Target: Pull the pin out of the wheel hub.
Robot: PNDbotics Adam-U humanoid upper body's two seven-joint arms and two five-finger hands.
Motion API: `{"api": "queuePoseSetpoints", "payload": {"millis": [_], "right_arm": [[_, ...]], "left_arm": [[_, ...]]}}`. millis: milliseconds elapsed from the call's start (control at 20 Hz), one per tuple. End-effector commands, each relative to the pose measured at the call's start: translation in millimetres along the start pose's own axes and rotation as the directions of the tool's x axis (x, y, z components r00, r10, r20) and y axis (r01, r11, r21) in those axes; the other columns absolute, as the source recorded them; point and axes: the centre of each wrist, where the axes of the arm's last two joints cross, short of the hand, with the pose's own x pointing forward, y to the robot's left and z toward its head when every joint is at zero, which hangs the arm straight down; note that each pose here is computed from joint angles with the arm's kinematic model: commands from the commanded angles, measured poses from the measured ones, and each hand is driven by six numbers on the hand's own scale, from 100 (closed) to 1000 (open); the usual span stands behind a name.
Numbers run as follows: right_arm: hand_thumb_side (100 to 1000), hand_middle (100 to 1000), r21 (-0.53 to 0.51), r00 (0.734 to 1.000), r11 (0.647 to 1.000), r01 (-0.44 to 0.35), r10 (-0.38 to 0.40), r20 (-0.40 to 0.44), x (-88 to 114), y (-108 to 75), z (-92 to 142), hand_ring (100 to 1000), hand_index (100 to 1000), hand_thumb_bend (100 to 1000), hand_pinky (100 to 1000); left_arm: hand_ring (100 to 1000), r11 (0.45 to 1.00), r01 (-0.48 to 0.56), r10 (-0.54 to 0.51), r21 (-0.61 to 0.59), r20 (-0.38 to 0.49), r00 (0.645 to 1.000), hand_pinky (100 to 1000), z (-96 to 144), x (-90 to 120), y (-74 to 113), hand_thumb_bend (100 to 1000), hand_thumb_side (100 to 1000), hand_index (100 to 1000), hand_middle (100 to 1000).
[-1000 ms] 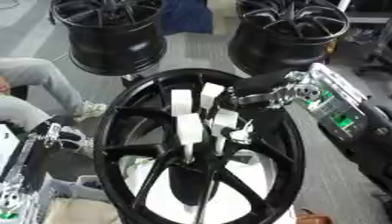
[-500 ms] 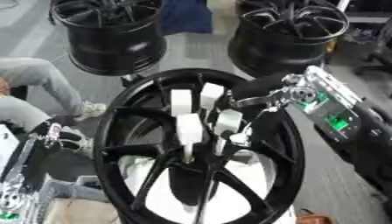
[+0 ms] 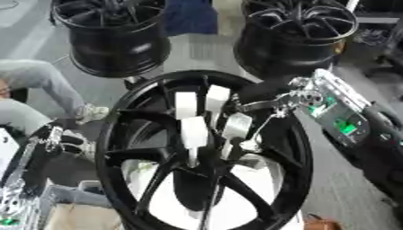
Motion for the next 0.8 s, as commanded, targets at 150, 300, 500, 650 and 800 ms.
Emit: {"api": "queuePoseSetpoints", "payload": {"millis": [150, 300, 500, 650, 800], "right_arm": [[100, 517, -0.071, 1.0, 0.997, -0.024, 0.025, 0.016, 4.8, -16.5, 14.0, 353, 641, 100, 277], [100, 478, -0.11, 0.999, 0.994, -0.023, 0.026, 0.03, 9.1, -22.4, 17.4, 328, 575, 100, 249], [100, 453, -0.153, 0.999, 0.988, -0.03, 0.036, 0.039, 14.0, -32.3, 23.5, 313, 554, 100, 234], [100, 441, -0.188, 0.998, 0.982, -0.026, 0.036, 0.051, 17.8, -42.0, 31.4, 311, 550, 100, 234], [100, 429, -0.22, 0.998, 0.975, -0.016, 0.029, 0.057, 20.3, -53.3, 43.0, 305, 542, 100, 231]], "left_arm": [[585, 1.0, 0.009, -0.009, -0.004, 0.028, 1.0, 561, -3.6, 7.8, 0.1, 100, 764, 768, 692], [585, 1.0, 0.009, -0.009, -0.005, 0.028, 1.0, 561, -3.6, 7.6, -0.1, 100, 765, 768, 692], [585, 1.0, 0.009, -0.009, -0.006, 0.028, 1.0, 561, -3.7, 7.7, -0.1, 100, 765, 768, 691], [585, 1.0, 0.01, -0.01, -0.007, 0.027, 1.0, 561, -3.8, 7.5, 0.0, 100, 766, 768, 691], [585, 1.0, 0.01, -0.01, -0.009, 0.026, 1.0, 561, -3.9, 7.4, -0.1, 100, 766, 768, 690]]}}
